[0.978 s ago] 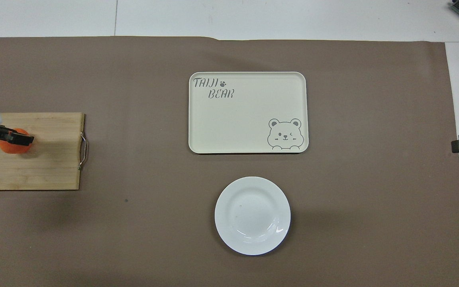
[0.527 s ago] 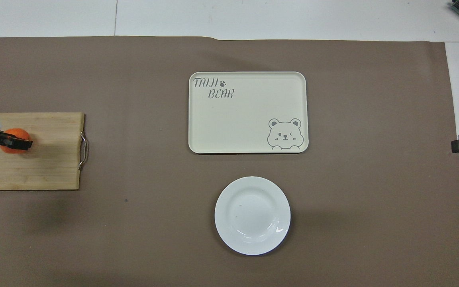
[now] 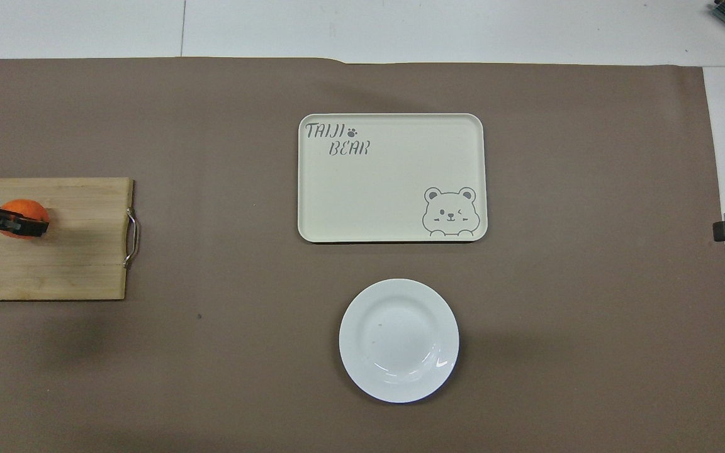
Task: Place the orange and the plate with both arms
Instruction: 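Lower the left gripper onto the orange and close it, then carry the orange with the left gripper over the white plate, then release the orange onto the plate while the right gripper approaches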
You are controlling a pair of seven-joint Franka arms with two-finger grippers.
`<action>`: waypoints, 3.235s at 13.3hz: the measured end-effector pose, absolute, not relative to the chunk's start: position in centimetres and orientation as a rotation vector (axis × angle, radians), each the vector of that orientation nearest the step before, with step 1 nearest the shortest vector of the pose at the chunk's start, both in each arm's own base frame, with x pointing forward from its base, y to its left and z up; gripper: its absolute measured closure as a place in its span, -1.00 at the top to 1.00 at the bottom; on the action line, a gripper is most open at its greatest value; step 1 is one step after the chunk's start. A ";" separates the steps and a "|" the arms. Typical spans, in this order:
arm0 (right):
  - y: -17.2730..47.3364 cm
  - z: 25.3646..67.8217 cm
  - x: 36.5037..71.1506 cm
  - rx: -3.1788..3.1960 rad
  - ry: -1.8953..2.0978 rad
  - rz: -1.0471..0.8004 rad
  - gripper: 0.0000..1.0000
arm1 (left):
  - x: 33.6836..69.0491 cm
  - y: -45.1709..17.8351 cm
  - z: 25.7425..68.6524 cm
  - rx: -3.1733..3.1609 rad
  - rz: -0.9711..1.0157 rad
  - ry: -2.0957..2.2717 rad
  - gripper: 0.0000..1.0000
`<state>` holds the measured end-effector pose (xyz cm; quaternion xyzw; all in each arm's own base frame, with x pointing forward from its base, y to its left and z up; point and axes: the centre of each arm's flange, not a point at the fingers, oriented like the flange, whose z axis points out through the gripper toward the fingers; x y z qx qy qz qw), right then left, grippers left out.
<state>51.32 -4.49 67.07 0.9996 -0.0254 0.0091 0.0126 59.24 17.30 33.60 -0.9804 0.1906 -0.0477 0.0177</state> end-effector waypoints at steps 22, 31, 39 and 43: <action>-4.5 67.1 51.3 3.115 -0.079 0.028 1.00 | 47.8 -34.4 40.9 -3.133 -0.001 0.773 0.64; -4.5 67.1 51.3 3.115 -0.079 0.028 1.00 | 39.1 -46.0 40.1 -3.209 -0.068 0.850 0.64; -4.5 67.1 51.3 3.115 -0.079 0.028 1.00 | 35.9 -48.8 36.9 -3.153 0.016 0.943 0.64; -4.5 67.1 51.3 3.115 -0.079 0.028 1.00 | 35.6 -48.6 36.6 -3.137 0.057 0.944 0.64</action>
